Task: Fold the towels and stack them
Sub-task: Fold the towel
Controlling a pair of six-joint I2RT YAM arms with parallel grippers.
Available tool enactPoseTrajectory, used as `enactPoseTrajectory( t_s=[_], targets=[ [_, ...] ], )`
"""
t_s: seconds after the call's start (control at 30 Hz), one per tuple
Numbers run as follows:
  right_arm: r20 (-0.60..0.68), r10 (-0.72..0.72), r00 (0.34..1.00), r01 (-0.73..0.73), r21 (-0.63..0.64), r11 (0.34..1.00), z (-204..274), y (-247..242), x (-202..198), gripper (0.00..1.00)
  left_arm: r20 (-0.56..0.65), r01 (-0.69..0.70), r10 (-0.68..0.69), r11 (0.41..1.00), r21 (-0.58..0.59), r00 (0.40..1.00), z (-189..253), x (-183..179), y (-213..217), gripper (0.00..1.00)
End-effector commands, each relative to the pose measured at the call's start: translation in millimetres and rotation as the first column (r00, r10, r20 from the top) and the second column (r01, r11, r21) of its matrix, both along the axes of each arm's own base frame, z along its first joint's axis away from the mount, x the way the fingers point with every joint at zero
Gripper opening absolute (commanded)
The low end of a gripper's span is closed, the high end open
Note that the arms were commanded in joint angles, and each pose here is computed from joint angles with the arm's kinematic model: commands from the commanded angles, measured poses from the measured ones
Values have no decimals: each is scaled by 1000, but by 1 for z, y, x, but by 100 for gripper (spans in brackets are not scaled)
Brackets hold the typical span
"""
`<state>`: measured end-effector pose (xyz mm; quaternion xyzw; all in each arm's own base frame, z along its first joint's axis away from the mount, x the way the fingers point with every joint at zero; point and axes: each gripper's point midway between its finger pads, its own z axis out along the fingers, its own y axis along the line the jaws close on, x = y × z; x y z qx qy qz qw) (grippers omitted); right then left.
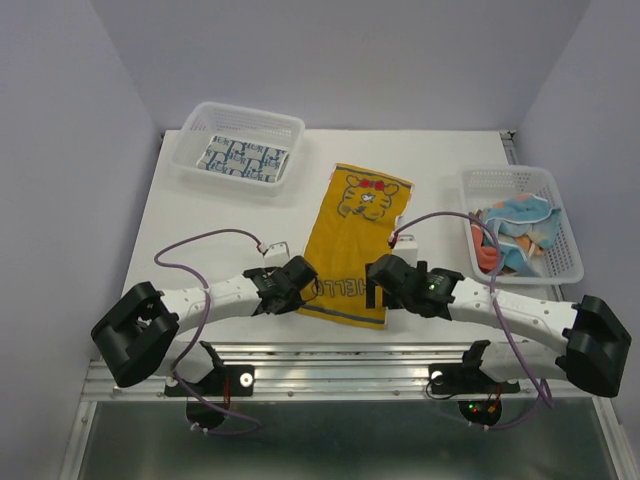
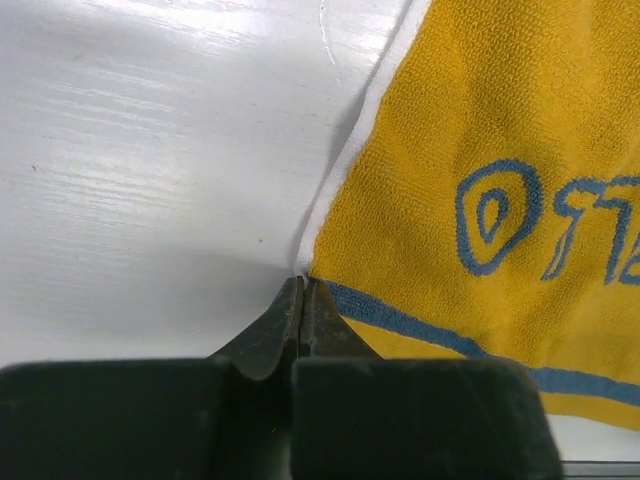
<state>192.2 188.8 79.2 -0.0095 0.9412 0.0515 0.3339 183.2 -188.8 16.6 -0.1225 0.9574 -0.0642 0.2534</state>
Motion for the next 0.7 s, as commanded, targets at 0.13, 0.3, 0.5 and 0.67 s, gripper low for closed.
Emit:
enactPoseTrajectory(
  t_s=[0.13, 0.3, 0.5, 0.67],
  targets=[
    [-130, 106, 986, -118, -88, 989, -32, 19, -45, 100, -45, 28, -25, 998, 60, 999, -8, -12, 14, 0],
    [-147, 87, 985, -106, -129, 986, -45, 17, -51, 99, -29, 28, -27, 999, 19, 999, -4, -15, 13, 0],
    [-158, 154, 975, -168, -78, 983, -59, 32, -53, 69, -15, 32, -32, 999, -10, 999, -1, -15, 12, 0],
    [-205, 159, 966, -173, -54, 983, -68, 35, -62, 58, -13, 26, -27, 1000, -8, 1000, -1, -14, 12, 0]
  ],
)
